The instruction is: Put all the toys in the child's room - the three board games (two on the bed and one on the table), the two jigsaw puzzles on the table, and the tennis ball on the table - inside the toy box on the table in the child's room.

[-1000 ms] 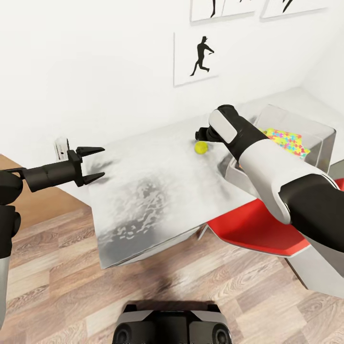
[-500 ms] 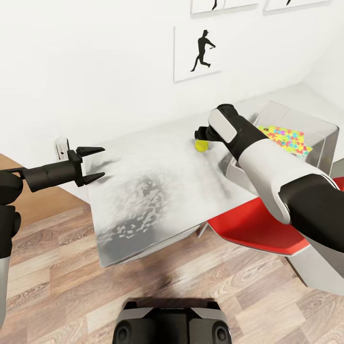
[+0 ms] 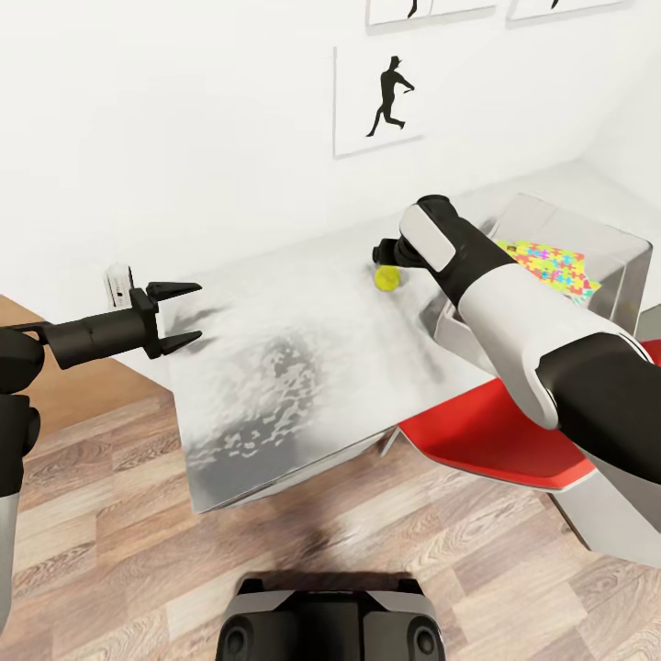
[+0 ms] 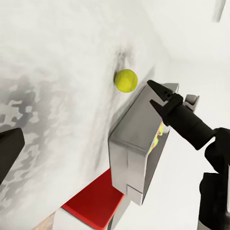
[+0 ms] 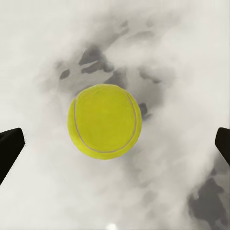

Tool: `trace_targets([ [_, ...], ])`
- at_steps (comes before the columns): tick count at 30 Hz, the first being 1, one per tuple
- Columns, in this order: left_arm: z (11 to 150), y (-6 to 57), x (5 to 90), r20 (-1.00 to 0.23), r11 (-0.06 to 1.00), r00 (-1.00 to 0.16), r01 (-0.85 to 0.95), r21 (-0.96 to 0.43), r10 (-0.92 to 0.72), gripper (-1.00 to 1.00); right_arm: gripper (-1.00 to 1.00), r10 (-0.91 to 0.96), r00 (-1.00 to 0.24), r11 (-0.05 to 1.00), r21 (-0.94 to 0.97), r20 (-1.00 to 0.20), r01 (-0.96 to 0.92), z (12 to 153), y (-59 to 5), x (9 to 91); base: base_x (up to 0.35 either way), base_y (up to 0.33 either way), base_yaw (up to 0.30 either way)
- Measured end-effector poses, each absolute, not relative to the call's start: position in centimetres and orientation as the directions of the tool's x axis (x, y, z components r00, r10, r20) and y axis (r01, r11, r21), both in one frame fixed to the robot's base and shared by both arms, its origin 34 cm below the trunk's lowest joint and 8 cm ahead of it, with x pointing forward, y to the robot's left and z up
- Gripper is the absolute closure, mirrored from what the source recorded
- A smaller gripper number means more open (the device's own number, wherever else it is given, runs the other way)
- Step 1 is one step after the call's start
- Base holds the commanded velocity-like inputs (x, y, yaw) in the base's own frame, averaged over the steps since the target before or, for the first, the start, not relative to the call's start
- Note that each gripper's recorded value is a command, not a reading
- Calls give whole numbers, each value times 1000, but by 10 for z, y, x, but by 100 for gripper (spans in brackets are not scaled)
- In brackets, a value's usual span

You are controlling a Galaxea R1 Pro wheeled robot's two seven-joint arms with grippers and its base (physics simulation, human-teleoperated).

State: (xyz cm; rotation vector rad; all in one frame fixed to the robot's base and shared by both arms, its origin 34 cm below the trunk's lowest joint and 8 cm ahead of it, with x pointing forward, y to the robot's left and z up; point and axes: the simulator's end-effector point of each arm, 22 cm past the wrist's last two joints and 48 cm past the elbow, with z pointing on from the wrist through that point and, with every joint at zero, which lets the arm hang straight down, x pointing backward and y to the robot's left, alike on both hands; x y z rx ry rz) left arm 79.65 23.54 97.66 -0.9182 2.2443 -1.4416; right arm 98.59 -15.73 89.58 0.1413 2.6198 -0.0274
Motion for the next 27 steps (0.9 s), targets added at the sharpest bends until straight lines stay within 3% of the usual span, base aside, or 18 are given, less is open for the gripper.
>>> trace_targets([
  [27, 965, 235, 796, 86, 284, -741, -359, -889, -666, -100, -100, 93, -841, 995, 32, -533, 89, 903, -143, 998, 0, 0, 13],
])
